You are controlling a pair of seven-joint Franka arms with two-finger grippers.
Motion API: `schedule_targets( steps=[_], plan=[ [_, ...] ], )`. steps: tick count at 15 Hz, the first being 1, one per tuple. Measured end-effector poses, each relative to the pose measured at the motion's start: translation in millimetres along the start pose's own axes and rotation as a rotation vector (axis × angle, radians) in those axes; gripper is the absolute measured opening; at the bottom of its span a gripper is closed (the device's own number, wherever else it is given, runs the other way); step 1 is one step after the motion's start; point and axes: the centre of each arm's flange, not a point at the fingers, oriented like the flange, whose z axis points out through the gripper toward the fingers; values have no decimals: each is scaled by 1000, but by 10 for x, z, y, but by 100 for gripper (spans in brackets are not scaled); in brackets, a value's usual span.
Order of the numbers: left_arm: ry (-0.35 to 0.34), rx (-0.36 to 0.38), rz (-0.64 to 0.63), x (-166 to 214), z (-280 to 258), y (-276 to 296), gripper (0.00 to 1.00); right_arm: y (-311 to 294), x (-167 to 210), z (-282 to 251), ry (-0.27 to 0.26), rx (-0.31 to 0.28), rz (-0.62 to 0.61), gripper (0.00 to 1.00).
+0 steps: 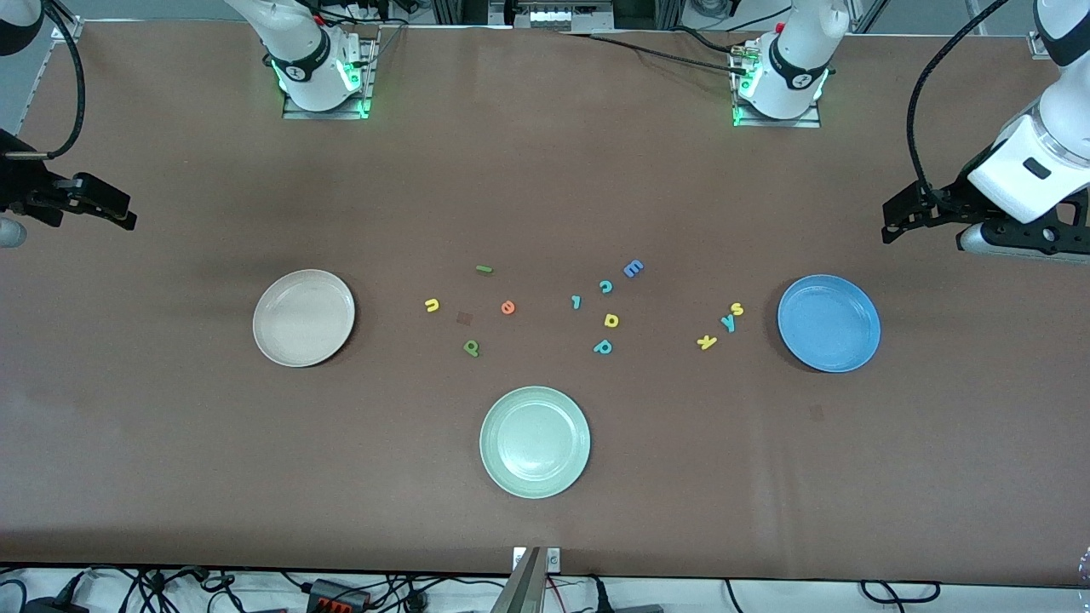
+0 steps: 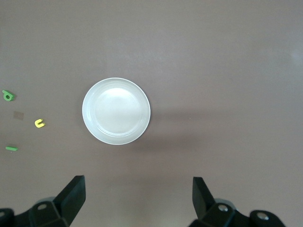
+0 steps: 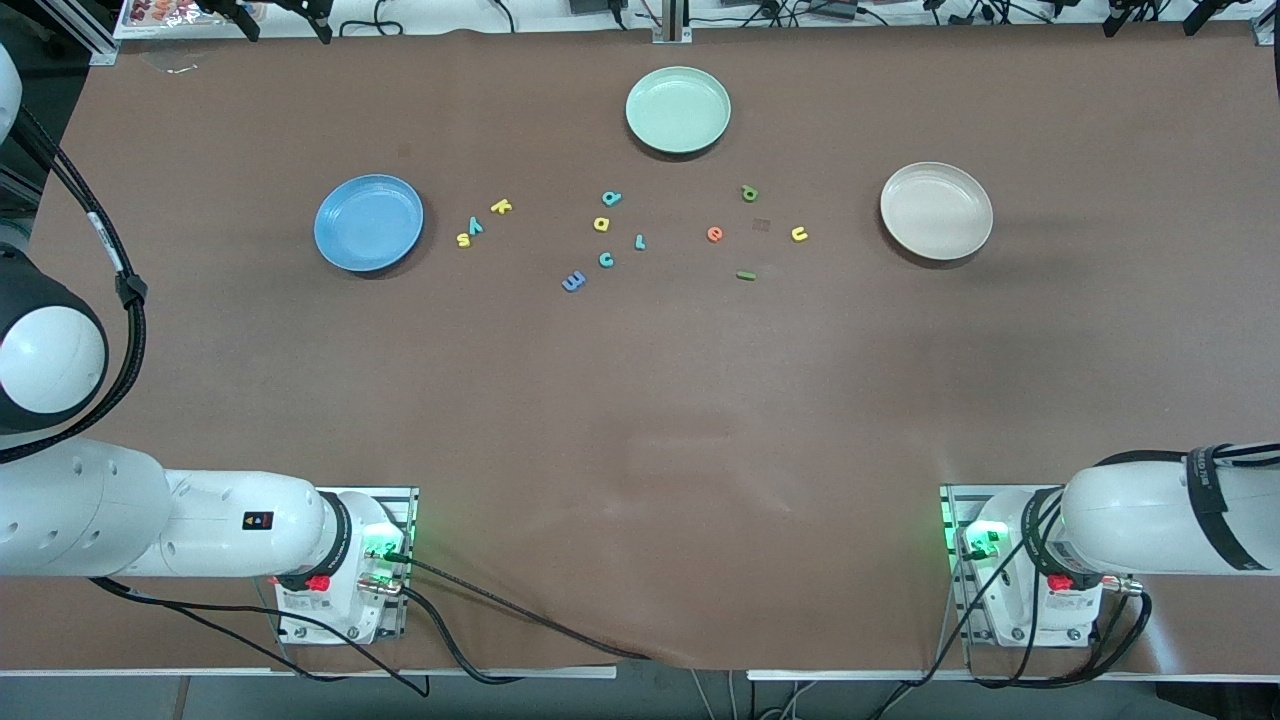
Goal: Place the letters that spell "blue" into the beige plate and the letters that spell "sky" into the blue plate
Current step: 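Move both grippers out from rest toward the scattered letters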
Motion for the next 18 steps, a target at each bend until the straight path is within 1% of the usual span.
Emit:
schedule_targets(
  steps=[13, 15, 18],
  plan=[
    [-2, 0, 4, -2, 1, 26, 100, -11, 0, 12, -4, 0, -5, 100],
    [-18, 0, 10, -19, 16, 58, 100, -12, 5, 28, -7, 0, -5, 100],
    [-60, -1, 20, -60, 63, 112, 100, -13, 10, 61, -13, 0, -5, 100]
  ],
)
